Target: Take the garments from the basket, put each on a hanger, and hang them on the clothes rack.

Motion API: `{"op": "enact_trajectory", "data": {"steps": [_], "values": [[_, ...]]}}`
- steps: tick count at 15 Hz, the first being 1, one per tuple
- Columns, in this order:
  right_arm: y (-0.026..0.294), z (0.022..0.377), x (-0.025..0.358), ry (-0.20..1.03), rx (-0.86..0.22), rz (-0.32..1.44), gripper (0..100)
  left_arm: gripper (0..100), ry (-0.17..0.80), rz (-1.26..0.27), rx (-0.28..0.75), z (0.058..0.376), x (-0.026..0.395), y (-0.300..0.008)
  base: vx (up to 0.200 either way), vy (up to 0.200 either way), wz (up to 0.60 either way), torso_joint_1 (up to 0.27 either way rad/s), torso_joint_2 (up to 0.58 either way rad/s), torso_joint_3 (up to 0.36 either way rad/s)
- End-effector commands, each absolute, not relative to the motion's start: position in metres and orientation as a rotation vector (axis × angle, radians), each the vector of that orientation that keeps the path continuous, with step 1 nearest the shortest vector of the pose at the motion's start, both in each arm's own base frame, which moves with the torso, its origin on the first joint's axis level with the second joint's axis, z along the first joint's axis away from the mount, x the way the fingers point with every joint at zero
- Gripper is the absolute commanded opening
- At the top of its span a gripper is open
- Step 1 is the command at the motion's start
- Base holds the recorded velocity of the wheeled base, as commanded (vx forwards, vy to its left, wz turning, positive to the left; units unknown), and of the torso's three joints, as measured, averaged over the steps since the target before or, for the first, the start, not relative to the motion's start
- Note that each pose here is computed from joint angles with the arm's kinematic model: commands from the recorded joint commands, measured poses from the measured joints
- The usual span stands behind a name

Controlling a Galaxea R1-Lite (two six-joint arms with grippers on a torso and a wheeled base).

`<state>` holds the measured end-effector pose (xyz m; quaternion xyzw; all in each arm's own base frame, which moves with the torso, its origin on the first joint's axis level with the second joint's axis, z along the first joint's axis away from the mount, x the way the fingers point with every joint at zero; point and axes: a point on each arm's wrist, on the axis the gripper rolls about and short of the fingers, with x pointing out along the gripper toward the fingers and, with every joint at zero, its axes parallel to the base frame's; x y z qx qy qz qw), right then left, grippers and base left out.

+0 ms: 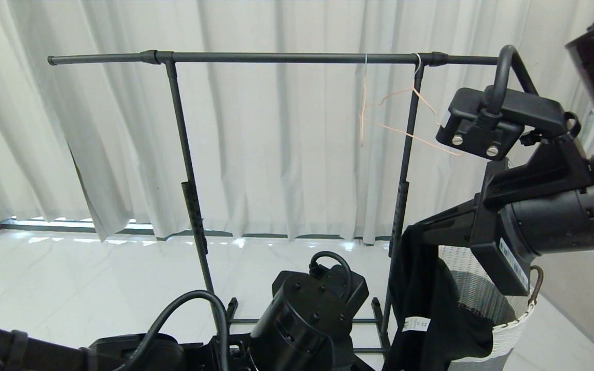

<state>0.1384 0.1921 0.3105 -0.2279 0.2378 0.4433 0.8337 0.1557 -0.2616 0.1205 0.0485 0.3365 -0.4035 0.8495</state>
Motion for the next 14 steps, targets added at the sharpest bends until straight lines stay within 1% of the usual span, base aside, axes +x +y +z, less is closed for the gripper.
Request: {"op": "enact_trajectory", "data": {"steps": [1, 3, 6, 7, 11, 12, 14], "values": [[0.191, 0.314, 0.133, 0.488, -0.482, 0.955, 0, 100, 0.713, -0.844, 0.105, 0.117, 0.158, -0.264, 0.0, 0.0, 0.0, 0.0, 0.0, 0.0], [0.191, 0.314, 0.13, 0.482, -0.485, 0.966, 0, 100, 0.71, -0.84, 0.103, 0.112, 0.159, -0.265, 0.0, 0.0, 0.0, 0.0, 0.0, 0.0], [0.191, 0.315, 0.13, 0.481, -0.484, 0.966, 0, 100, 0.739, -0.83, 0.12, 0.104, 0.157, -0.26, 0.0, 0.0, 0.0, 0.0, 0.0, 0.0], [0.191, 0.315, 0.129, 0.479, -0.484, 0.967, 0, 0, 0.748, -0.828, 0.126, 0.101, 0.156, -0.259, 0.0, 0.0, 0.0, 0.0, 0.0, 0.0], [0.191, 0.315, 0.129, 0.481, -0.484, 0.967, 0, 0, 0.729, -0.831, 0.117, 0.102, 0.156, -0.259, 0.0, 0.0, 0.0, 0.0, 0.0, 0.0], [0.191, 0.314, 0.13, 0.483, -0.483, 0.965, 0, 0, 0.724, -0.814, 0.125, 0.102, 0.155, -0.258, 0.0, 0.0, 0.0, 0.0, 0.0, 0.0], [0.189, 0.313, 0.132, 0.502, -0.466, 0.942, 0, 0, 0.694, -0.729, 0.153, 0.101, 0.153, -0.252, 0.0, 0.0, 0.0, 0.0, 0.0, 0.0]]}}
